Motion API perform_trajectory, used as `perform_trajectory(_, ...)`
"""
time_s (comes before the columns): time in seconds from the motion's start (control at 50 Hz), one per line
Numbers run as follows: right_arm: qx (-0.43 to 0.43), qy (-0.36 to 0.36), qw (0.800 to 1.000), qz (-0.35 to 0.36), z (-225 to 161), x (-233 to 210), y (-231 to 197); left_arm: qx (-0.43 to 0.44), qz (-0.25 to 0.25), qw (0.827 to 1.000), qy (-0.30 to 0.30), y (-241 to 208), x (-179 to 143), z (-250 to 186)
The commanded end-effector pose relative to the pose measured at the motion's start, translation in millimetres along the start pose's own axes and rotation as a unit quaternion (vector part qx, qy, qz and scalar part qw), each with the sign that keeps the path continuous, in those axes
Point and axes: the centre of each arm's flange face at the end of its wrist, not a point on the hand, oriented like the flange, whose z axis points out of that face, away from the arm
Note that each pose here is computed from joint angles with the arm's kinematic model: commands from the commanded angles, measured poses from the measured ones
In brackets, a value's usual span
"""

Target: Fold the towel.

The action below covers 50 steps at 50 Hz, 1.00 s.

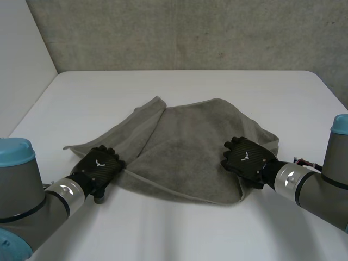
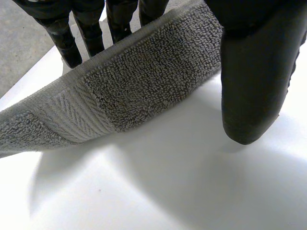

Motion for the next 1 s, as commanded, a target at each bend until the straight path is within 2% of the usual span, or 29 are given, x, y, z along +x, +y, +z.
perform_trajectory(0.02,-0.003,-0.002,1.0,-0.005,-5,-3,-2,0.0,0.0,1.0,0.0,0,0,0)
perform_trajectory(0.22,-0.005,-0.012,1.0,-0.005,-15,-11,-3,0.0,0.0,1.0,0.0,0,0,0)
perform_trajectory(0.62,-0.017,-0.018,0.997,-0.068,-13,-10,6,-0.007,-0.004,1.0,0.002,-6,-4,-8)
perform_trajectory(0.76,-0.013,0.001,1.0,-0.026,-33,5,-9,0.01,-0.009,1.0,-0.01,-17,-9,-17)
perform_trajectory(0.8,-0.016,-0.004,1.0,0.011,-37,0,-9,0.012,-0.015,1.0,-0.012,-18,-10,-18)
perform_trajectory(1.0,-0.02,-0.018,0.999,0.041,-46,-15,-5,0.009,-0.033,0.999,-0.01,-16,-9,-17)
